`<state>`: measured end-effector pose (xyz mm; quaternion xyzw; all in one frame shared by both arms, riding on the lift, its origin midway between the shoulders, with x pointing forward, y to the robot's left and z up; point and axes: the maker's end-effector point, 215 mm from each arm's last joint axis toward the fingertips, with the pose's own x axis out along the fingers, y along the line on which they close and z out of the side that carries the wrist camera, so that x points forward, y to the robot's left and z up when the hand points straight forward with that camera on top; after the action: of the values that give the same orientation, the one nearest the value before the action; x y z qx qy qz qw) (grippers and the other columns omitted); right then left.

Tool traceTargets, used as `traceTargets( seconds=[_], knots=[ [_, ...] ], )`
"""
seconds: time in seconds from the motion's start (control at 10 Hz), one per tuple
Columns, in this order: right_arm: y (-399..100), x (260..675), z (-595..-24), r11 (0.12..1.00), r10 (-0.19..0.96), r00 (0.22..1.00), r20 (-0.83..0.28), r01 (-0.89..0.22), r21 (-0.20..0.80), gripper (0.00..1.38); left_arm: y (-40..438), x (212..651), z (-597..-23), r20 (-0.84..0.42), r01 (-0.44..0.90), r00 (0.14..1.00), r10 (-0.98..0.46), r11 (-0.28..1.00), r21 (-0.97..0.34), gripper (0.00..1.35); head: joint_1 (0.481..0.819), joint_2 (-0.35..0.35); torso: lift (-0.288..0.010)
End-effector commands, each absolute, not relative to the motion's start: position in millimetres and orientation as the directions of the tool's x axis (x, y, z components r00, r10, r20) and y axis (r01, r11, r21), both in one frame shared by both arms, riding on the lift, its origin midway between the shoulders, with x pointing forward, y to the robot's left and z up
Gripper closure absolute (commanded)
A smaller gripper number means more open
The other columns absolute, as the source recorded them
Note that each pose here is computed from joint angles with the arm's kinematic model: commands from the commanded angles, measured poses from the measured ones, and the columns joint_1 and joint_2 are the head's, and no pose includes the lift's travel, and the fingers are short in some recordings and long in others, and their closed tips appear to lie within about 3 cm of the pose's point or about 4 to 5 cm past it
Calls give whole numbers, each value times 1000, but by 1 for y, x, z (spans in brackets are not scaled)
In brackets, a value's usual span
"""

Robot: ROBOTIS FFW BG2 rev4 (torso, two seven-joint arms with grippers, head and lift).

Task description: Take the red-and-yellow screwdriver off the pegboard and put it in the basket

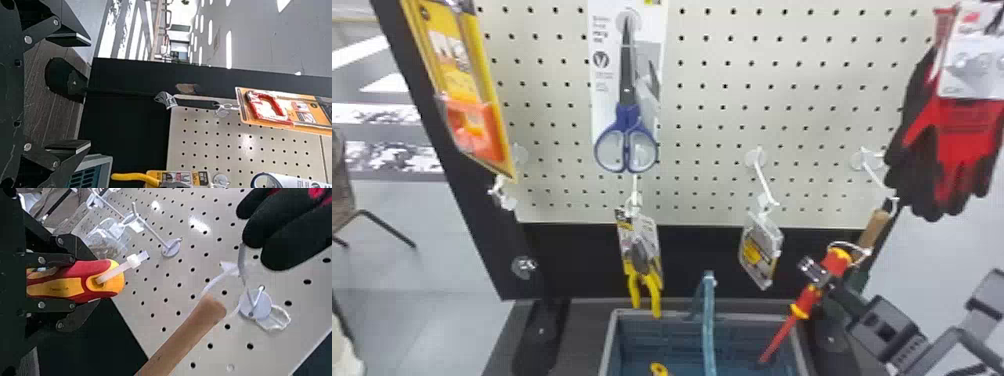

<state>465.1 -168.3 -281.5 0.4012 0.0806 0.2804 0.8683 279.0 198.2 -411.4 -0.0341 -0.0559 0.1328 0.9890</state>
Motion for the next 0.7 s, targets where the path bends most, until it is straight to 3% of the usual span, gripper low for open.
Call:
traceTargets(
  seconds=[0.0, 0.3, 0.6],
  knots=[
    [-174, 462, -293, 536, 522, 849, 80, -400, 744, 1027, 200, 278, -412, 102, -262, 957, 270, 961, -83, 364, 549, 0, -100],
    [-173, 459, -308, 564, 477, 874, 87, -380, 733, 1027, 201, 277, -416, 99, -264, 957, 271, 961, -80, 364, 549, 0, -100],
    [-167, 446, -300, 583, 309, 946, 103, -273, 765, 1027, 203, 277, -417, 101, -264, 957, 271, 961, -79, 364, 549, 0, -100]
  ],
)
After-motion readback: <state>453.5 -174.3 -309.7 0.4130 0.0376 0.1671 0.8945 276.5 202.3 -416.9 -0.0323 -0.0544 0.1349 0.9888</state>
